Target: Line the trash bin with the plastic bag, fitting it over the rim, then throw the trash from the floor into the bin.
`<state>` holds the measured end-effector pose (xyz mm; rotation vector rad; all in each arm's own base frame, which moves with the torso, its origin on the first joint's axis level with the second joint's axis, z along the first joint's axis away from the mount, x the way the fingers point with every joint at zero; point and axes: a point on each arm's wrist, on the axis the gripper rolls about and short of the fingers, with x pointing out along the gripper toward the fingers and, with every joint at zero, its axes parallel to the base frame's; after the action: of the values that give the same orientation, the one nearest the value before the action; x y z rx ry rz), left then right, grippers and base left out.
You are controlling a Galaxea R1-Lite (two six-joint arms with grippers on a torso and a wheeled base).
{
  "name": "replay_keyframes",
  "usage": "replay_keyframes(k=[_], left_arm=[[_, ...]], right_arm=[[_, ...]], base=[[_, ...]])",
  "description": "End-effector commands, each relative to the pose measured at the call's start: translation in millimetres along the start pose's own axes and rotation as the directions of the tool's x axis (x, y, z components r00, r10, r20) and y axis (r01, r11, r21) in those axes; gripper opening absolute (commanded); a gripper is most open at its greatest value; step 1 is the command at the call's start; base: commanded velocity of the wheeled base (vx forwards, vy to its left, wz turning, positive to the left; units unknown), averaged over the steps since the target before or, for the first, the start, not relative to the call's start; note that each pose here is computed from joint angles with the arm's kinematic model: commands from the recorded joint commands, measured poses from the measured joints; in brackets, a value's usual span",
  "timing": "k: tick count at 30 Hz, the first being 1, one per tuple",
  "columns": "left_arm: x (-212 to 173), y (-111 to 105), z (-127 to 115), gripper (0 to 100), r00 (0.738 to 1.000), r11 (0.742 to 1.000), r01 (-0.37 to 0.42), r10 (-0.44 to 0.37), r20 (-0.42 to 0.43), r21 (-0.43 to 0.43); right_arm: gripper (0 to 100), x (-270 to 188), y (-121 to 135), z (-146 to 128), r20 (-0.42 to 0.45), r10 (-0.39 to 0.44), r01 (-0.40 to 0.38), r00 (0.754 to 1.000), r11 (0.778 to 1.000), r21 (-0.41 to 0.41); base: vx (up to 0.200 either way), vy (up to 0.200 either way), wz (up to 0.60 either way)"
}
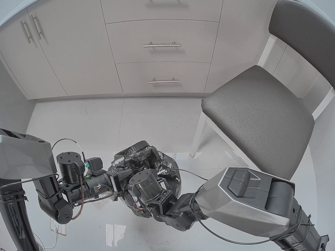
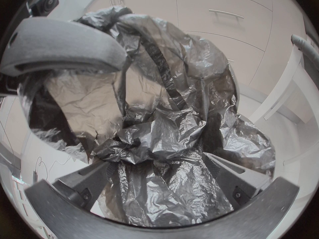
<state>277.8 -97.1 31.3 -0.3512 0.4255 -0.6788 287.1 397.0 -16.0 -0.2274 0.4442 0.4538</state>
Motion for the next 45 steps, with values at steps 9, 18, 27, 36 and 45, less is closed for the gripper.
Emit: replay_keyframes(k=[9,18,27,36,45], left_arm=[[0.3,0.0,-0.8,0,1.0,1.0,-0.001,0.001,-0.003,-0.001],[1.5,1.0,-2.1,0,1.0,1.0,-0.002,0.002,-0.007,-0.003],[1.4,0.9,-3.2,0,1.0,1.0,-0.002,0.002,-0.011,-0.005],[2.1,0.9,-3.8,0,1.0,1.0,-0.002,0.002,-0.013,-0.006],[2.4,0.9,-4.9,0,1.0,1.0,-0.002,0.002,-0.018,-0.009]], right_arm=[[100,-39.4,2.0,-0.7,0.016,0.01,-0.009,1.0,1.0,-0.018],[100,-55.3,-8.2,-4.6,0.031,-0.016,0.017,0.999,1.0,-0.019],[100,-65.1,-23.3,-14.3,0.042,-0.051,0.051,0.998,0.999,-0.006],[100,-73.6,-36.2,-24.5,0.041,-0.076,0.076,0.996,0.997,0.001],[100,-60.9,-39.0,-42.4,0.032,-0.081,0.081,0.996,0.997,0.006]], base=[[0.0,0.0,0.0],[0.0,0.0,0.0],[0.0,0.0,0.0],[0.0,0.0,0.0],[0.0,0.0,0.0]])
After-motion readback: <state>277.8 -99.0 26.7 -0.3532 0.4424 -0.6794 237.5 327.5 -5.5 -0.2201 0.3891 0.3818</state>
